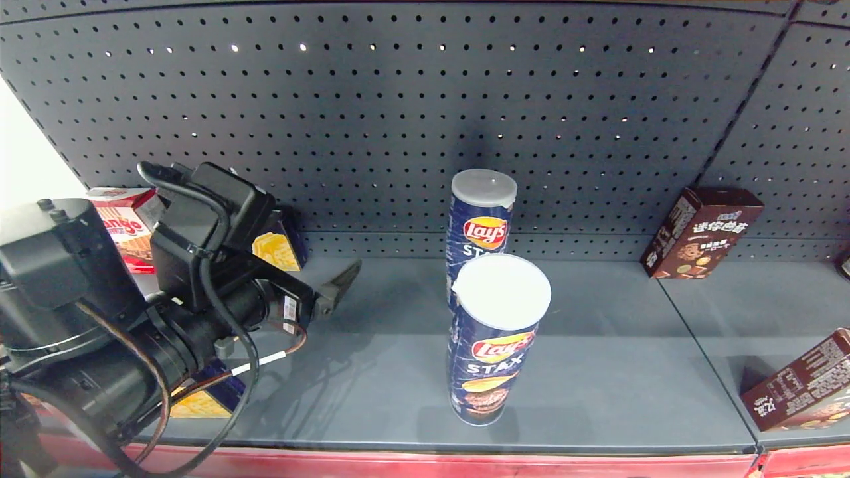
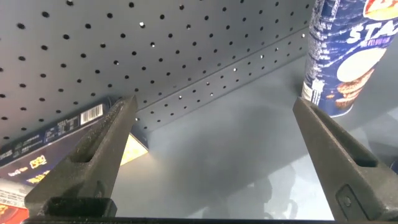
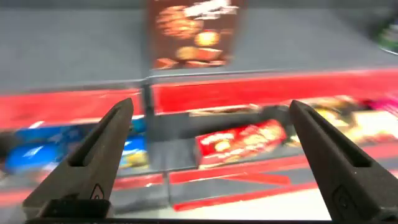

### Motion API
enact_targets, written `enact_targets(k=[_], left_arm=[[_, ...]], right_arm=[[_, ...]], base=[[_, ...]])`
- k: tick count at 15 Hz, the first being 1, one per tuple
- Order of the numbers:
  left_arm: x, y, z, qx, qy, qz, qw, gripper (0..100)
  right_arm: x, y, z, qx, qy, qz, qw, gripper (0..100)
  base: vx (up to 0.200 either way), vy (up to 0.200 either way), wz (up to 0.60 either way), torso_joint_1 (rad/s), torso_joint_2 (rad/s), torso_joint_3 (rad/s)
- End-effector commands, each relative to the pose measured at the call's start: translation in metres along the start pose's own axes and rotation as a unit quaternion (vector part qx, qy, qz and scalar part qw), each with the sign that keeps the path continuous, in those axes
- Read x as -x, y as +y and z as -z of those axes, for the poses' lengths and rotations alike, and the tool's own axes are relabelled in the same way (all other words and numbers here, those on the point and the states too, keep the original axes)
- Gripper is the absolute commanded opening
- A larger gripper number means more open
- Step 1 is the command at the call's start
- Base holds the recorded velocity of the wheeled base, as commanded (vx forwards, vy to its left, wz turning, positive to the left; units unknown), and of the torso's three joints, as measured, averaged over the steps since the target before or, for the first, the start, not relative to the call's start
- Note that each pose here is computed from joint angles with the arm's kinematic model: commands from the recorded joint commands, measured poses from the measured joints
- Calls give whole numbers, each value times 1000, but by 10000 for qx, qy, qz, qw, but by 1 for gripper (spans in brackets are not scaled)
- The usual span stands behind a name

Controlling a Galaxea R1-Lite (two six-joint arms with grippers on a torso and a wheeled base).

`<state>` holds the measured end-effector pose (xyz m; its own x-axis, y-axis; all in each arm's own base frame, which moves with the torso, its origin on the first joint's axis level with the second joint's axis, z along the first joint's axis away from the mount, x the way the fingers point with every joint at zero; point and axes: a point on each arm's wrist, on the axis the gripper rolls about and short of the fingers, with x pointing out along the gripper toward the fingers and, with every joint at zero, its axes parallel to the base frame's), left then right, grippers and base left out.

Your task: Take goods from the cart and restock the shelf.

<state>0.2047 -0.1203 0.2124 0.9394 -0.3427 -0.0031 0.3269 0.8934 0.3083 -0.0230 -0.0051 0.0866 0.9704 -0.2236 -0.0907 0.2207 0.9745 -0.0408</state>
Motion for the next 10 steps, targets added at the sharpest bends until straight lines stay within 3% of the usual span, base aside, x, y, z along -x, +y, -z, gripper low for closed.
enact_targets(k=[1,3,4,6,7,8,9,10], left_arm=[[1,-1,3,-10,42,14,10000,100],[2,-1,3,-11,50,16,10000,100],[3,0,2,-5,21,7,10000,100],[5,1,0,4,-22,-7,10000,100],[6,1,-1,7,-36,-12,10000,100],[6,1,-1,7,-36,-12,10000,100],[6,1,-1,7,-36,-12,10000,100],[6,1,-1,7,-39,-5,10000,100]], right_arm=[[5,-1,3,-119,-325,82,9994,100],[5,0,4,-131,-327,-11,9994,100],[3,6,5,-102,-536,-1306,9899,100],[3,7,5,-53,-616,-1575,9856,100],[3,7,5,-67,-605,-1447,9876,100],[2,3,5,-334,-532,-446,9970,100],[1,1,6,-621,-527,-108,9966,100],[1,1,6,-554,-557,-166,9968,100]], base=[[0,0,0,0,0,0],[0,0,0,0,0,0],[0,0,0,0,0,0],[0,0,0,0,0,0],[0,0,0,0,0,0],[0,0,0,0,0,0],[0,0,0,0,0,0],[0,0,0,0,0,0]])
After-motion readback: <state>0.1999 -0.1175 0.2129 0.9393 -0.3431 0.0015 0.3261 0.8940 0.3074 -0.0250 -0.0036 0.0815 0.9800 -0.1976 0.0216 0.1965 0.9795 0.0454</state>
